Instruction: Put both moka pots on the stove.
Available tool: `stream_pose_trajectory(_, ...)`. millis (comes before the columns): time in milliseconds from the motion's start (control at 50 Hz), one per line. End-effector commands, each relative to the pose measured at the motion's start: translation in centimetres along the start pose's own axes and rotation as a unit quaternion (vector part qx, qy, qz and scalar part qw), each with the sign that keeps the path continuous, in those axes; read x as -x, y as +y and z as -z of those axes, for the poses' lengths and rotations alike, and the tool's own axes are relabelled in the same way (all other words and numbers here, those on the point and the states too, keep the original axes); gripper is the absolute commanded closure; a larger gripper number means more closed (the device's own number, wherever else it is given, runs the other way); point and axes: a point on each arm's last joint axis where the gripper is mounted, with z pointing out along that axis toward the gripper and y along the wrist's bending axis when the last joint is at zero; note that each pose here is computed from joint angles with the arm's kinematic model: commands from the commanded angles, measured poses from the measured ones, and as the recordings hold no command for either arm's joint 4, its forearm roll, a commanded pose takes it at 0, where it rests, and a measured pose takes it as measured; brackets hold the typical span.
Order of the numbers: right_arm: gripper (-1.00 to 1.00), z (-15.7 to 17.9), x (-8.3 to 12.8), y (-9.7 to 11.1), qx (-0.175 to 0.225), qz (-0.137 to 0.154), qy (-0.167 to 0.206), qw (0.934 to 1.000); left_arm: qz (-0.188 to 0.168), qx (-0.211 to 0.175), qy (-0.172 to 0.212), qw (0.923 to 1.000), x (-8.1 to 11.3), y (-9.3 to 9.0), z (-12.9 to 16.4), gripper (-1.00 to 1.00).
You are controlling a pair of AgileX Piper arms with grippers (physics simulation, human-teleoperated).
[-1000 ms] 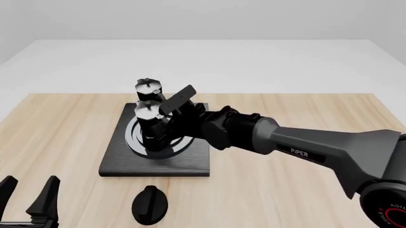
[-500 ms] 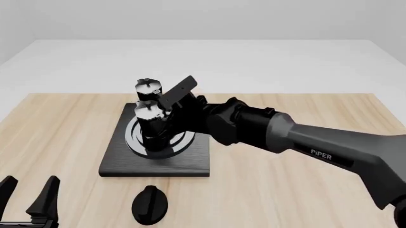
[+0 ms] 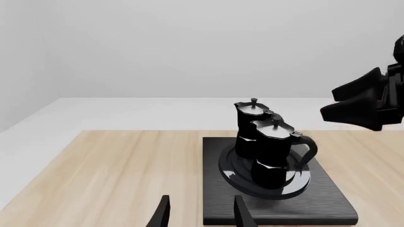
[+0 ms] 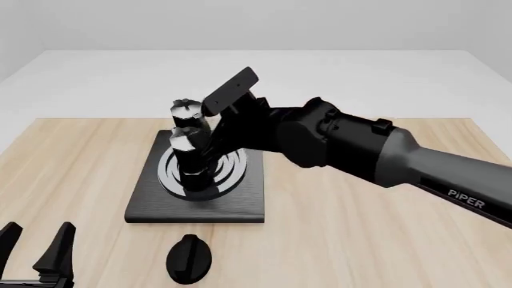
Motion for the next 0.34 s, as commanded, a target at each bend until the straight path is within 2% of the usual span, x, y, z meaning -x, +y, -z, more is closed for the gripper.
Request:
stream_pose_trajectory(20, -1.00, 3.0, 1.8, 0.2, 0.002, 0.000, -0.021, 0.9998, 0.000, 0.000, 0.000, 1.0000, 0.0, 0.0, 0.0, -1.00)
stream_pose_trajectory(240, -1.00, 5.3, 2.5, 0.0, -0.001, -0.004, -0.039, 0.9992, 0.000, 0.000, 0.000, 1.0000, 0.0, 0.0, 0.0, -1.00)
stream_pose_trajectory(340, -1.00, 7.6, 3.0, 0.5, 0.004, -0.004, -0.060, 0.9982, 0.000, 0.000, 0.000, 1.0000, 0.0, 0.0, 0.0, -1.00)
